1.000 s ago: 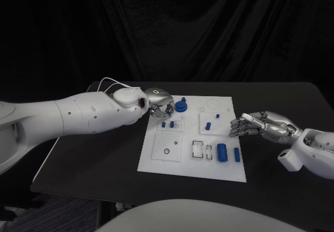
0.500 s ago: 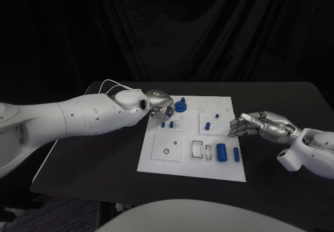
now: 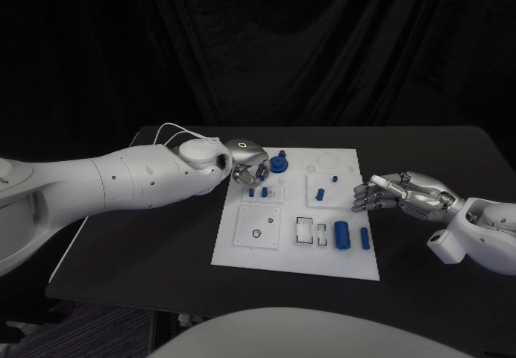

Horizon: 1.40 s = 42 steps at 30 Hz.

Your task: Assemble the parts on the task board

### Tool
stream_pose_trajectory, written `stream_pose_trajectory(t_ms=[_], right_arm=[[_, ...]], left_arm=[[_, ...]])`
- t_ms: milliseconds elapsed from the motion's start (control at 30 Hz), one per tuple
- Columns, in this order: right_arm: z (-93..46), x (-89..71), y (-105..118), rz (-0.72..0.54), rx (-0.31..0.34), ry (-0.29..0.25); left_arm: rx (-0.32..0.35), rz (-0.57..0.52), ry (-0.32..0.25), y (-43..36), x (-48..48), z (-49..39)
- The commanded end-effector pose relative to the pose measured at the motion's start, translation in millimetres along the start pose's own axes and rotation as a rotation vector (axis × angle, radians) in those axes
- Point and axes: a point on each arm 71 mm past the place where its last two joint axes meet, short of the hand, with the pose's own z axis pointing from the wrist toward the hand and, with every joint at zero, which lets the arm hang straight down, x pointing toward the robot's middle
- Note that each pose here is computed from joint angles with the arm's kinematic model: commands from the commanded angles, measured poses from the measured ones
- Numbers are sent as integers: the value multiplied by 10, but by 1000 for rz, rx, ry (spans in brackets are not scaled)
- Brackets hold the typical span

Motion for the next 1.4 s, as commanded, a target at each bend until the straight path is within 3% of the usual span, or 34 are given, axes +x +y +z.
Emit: stream_pose_trajectory(t_ms=[33,467,933,1400], right_arm=[[-3,11,-11,8,15,10],[-1,13,-17,9,23,14],[1,19,-22,11,31,19],[4,22,-25,12,36,23]], left_arm=[[2,4,0,-11,17,7],[-1,7,-6,-9,16,32],[-12,0,43,1,79,45],[-9,-3,50,0,103,34]])
